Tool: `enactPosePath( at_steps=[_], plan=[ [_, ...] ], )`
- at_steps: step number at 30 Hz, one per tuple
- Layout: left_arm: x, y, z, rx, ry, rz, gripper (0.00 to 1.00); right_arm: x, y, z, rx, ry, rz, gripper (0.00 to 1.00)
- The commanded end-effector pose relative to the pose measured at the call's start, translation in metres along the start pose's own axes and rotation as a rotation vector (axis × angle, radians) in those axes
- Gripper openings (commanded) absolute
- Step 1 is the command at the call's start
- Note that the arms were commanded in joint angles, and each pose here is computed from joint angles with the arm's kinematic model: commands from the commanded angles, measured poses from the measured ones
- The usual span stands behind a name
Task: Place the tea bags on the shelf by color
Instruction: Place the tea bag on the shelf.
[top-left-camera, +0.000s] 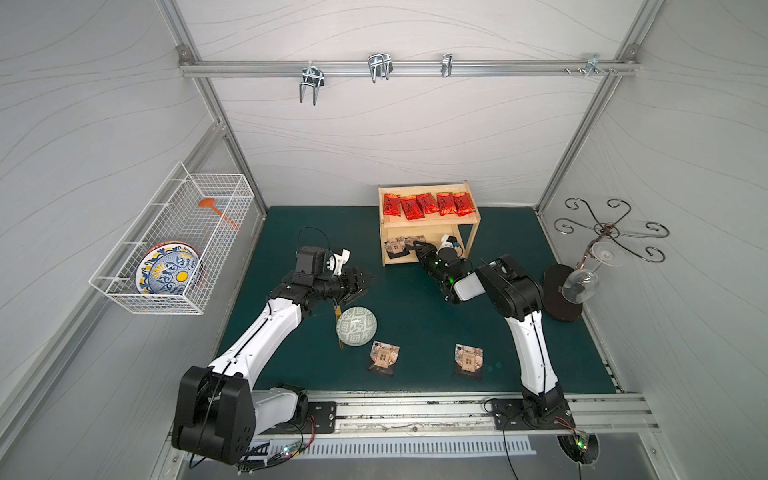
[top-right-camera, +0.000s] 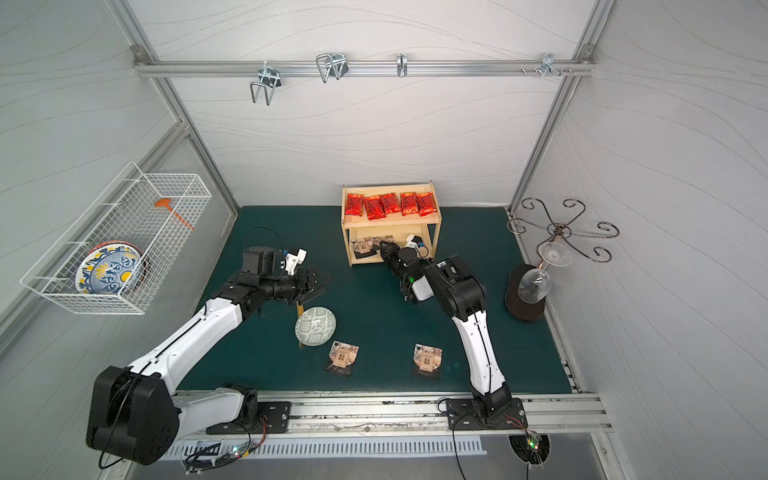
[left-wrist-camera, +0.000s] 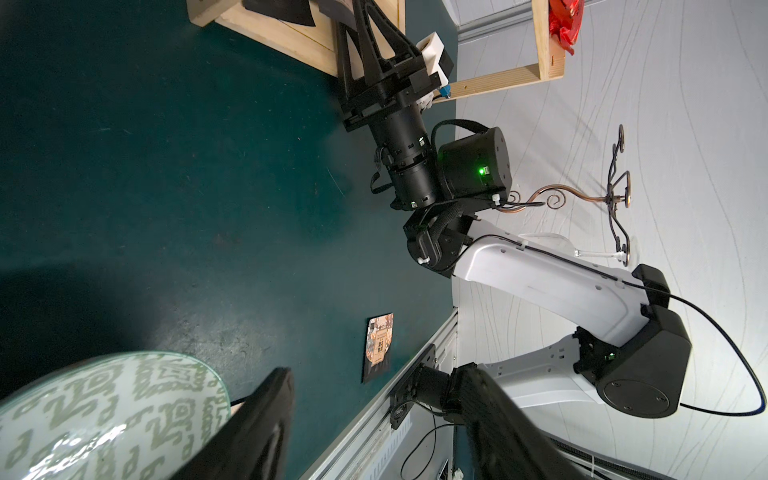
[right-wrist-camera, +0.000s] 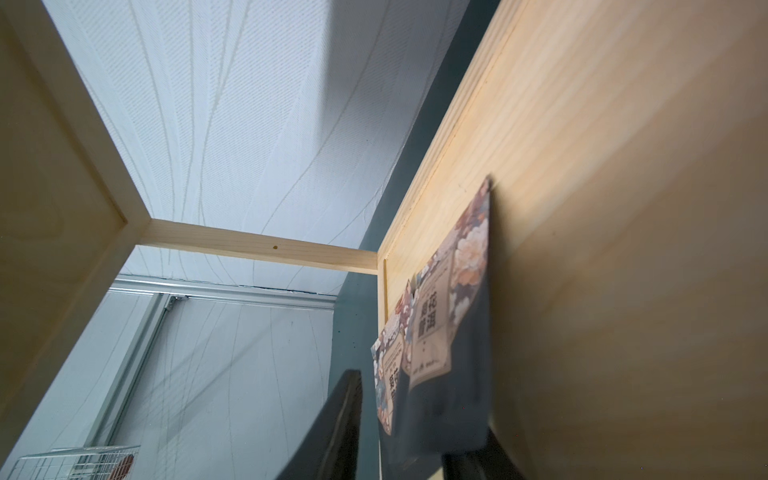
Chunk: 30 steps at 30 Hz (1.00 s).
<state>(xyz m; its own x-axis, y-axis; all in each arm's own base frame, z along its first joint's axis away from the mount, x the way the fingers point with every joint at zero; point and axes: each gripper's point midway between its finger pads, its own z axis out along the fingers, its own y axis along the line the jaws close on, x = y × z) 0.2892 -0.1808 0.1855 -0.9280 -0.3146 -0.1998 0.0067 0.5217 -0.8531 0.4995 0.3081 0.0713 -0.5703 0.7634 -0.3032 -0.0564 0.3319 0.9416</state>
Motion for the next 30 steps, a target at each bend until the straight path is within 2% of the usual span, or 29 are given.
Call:
enactPosePath(
  at_steps=[1,6,19,30],
  plan=[
    [-0.009,-0.015,-0.006,0.043,-0.031,0.049,0.69,-0.004,0.002,0.0,0.01,0.003,-0.004,0.41],
    [-0.01,-0.016,-0.006,0.048,-0.034,0.051,0.69,-0.001,0.002,-0.004,0.036,0.021,0.015,0.45],
    [-0.011,-0.017,-0.005,0.065,-0.035,0.04,0.69,0.005,-0.011,-0.018,0.206,0.087,0.039,0.5],
    [-0.011,-0.018,-0.005,0.078,-0.037,0.033,0.69,0.007,-0.016,-0.034,0.422,0.176,0.038,0.61]
  ],
)
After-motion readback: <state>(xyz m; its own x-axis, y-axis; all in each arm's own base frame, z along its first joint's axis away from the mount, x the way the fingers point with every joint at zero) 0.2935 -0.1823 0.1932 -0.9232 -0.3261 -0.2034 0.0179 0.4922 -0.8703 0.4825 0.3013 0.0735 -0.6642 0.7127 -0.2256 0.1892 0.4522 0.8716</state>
